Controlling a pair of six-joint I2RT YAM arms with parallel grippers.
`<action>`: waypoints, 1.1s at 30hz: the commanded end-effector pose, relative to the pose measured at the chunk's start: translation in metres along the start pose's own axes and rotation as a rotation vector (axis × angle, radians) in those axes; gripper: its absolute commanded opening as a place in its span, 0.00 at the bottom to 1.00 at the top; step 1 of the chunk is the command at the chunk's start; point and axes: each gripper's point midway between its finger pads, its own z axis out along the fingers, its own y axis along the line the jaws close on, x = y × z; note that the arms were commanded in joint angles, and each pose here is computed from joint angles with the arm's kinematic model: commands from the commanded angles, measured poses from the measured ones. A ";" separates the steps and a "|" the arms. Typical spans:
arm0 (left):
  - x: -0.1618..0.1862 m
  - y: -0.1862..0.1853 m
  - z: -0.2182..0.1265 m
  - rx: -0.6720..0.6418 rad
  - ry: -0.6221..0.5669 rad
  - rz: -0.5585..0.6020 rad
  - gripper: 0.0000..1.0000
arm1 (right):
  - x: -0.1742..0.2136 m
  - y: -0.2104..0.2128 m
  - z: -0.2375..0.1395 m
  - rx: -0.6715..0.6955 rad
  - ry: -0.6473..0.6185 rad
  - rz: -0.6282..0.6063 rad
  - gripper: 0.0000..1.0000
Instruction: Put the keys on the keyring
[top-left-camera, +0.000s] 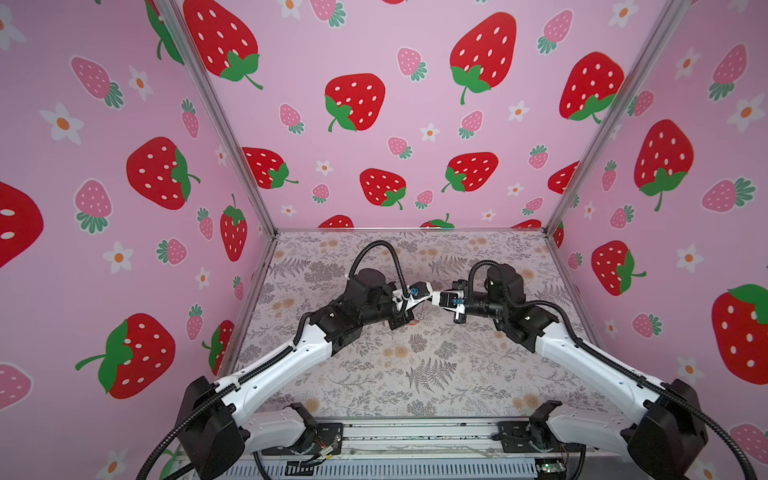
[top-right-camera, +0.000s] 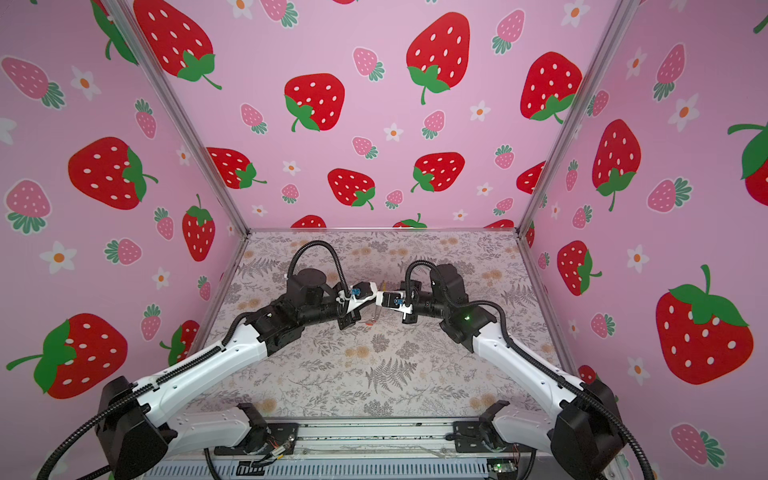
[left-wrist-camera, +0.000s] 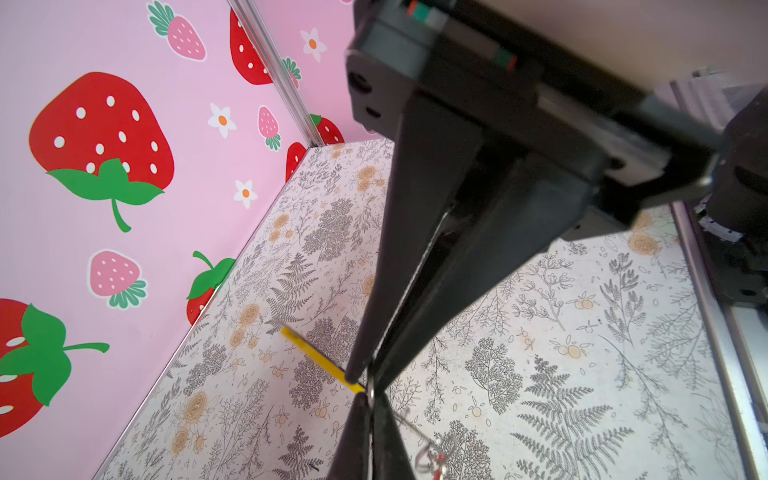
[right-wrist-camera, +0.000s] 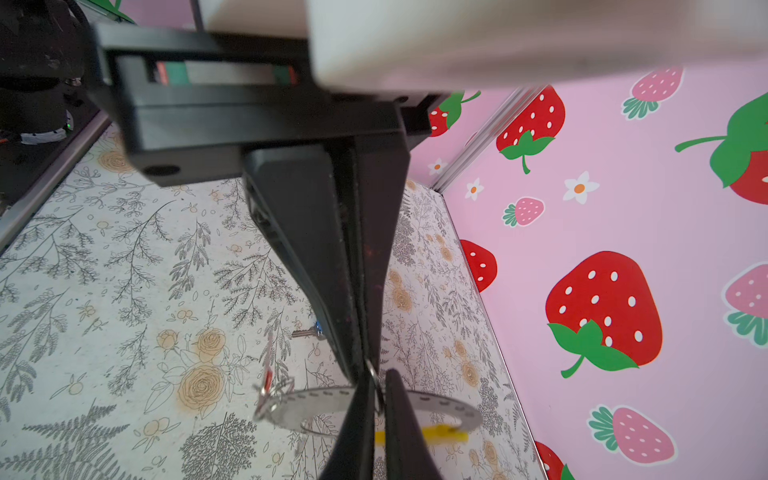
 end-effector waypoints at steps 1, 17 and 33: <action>-0.027 -0.001 -0.006 0.020 -0.078 0.056 0.00 | -0.015 -0.005 -0.001 -0.004 -0.037 -0.034 0.14; -0.039 -0.006 -0.012 0.040 -0.219 0.045 0.00 | -0.002 -0.001 -0.025 0.089 -0.048 0.068 0.33; -0.054 -0.011 -0.024 0.092 -0.383 0.000 0.00 | -0.012 0.003 -0.030 0.068 -0.128 0.187 0.25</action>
